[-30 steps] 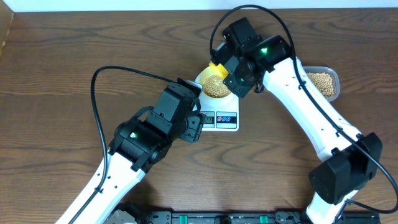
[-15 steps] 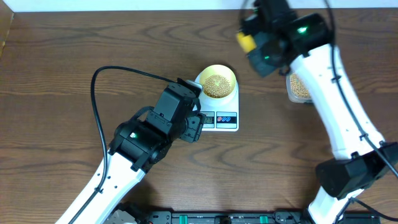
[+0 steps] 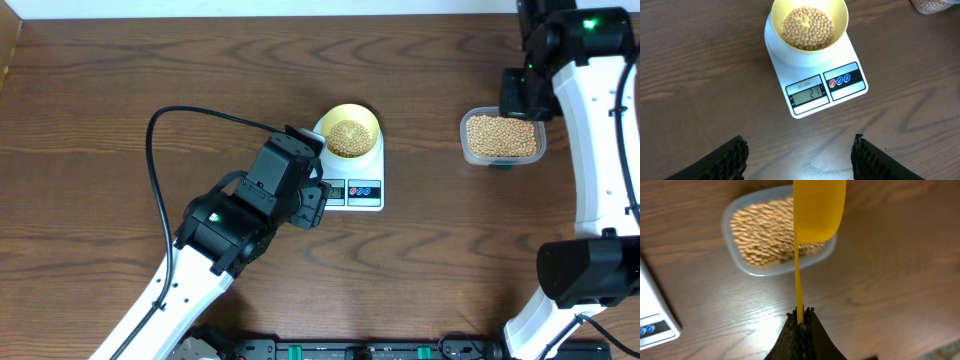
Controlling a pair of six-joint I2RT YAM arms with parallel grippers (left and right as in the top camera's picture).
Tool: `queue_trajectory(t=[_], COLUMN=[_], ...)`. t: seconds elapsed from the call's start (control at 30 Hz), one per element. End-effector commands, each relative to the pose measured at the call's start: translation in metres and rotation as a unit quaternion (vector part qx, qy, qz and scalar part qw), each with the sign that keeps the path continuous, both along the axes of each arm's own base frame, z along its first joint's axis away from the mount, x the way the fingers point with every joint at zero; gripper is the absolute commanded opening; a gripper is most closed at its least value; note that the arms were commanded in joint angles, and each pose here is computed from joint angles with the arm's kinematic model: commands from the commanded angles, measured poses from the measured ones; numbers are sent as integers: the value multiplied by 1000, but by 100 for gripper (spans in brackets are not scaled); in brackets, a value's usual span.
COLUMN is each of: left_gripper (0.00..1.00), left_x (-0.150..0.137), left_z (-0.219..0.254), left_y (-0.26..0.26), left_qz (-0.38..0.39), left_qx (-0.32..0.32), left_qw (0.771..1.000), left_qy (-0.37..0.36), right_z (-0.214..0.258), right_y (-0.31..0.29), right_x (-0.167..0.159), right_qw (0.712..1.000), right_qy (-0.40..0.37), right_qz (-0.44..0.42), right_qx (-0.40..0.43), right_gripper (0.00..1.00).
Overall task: Scoop item into bowl and weigh 50g on scale
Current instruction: 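Move the empty scoop with the right gripper back over the soybean tub, then lower the scoop into the soybeans and scoop with the right gripper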
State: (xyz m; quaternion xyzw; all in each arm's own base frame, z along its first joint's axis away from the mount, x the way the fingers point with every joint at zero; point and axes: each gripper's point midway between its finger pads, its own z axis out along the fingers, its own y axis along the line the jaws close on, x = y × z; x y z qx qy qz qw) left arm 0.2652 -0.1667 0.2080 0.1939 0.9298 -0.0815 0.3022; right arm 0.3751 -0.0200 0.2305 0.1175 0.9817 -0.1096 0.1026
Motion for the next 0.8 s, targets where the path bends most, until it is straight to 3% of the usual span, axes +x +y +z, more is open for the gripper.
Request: queue_trajectory(t=[0.0,0.37,0.77], left_gripper=[69,69,69], left_x=[4,4,4], left_z=[13,13,13], left_y=[1,1,1], left_qz=[7,7,7], left_qx=[-8,-8,-8], left_qw=[1000,1000,1000], left_qy=[-14,-14,-14], right_z=[1,-51,-84], right_y=[-15,-12,-5], right_x=[-4,-16,-14], right_qw=[999,996,996], right_qy=[-3,53,63], right_qz=[-49,-65,-63], right_qx=[-16,3,28], right_gripper=[1,1,1])
